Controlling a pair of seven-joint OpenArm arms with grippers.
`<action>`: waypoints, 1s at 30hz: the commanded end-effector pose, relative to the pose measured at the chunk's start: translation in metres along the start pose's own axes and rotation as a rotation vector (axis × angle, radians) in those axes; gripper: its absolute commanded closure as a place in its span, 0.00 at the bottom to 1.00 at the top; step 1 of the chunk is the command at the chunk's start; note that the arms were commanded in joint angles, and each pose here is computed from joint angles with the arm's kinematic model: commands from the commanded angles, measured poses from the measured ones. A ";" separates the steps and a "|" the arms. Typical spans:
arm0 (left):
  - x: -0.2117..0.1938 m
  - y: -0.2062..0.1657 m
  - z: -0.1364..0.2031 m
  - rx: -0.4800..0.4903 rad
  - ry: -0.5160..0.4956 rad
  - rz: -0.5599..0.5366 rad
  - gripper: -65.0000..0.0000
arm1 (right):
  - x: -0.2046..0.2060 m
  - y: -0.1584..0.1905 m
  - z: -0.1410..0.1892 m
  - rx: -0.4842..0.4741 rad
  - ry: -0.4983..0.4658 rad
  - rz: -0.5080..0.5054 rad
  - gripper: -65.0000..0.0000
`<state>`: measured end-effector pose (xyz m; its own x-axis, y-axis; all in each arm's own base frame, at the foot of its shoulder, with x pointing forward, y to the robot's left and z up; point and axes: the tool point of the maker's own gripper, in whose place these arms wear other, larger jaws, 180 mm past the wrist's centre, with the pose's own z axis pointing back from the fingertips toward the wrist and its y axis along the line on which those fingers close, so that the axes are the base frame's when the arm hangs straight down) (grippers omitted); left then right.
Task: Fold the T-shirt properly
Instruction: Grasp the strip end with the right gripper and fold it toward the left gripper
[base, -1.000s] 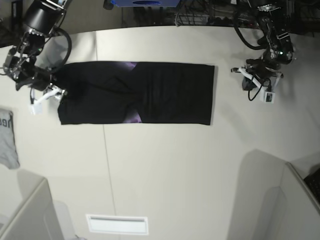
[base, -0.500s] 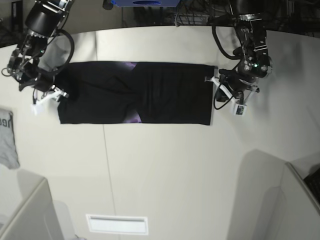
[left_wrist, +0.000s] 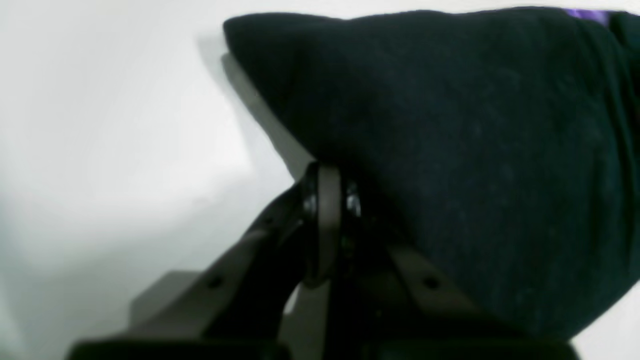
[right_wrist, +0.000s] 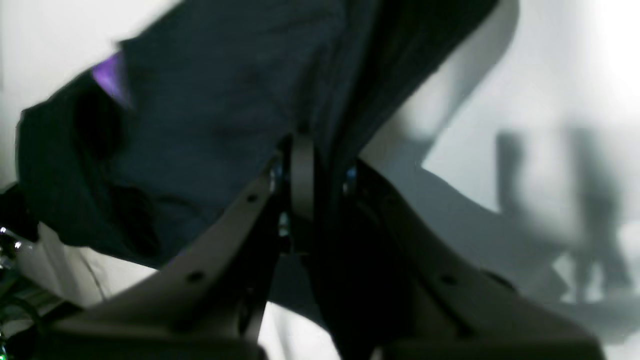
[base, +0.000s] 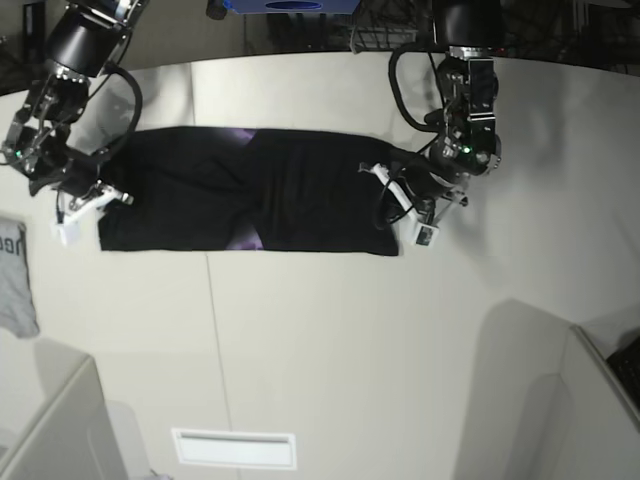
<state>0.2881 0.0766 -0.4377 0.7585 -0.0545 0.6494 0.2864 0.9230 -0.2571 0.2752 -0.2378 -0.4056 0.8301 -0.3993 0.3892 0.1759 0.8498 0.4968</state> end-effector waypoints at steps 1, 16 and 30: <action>-0.017 -0.010 -0.005 -0.011 0.093 -0.027 1.00 | 0.019 0.005 0.010 0.003 -0.056 0.015 1.00; -0.009 -0.075 -0.023 -0.108 0.091 -0.046 1.00 | 0.027 0.084 0.043 0.067 -0.116 0.161 1.00; -0.016 -0.094 -0.025 -0.135 0.112 -0.064 1.00 | -0.010 0.151 0.026 0.207 -0.062 0.179 1.00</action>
<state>0.2711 -0.0191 -0.4370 0.7777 -0.1370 0.6135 0.4058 0.8548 -0.3235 0.2706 -0.1179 -0.3278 0.8310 -0.2664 0.4883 -0.0553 0.8339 0.5492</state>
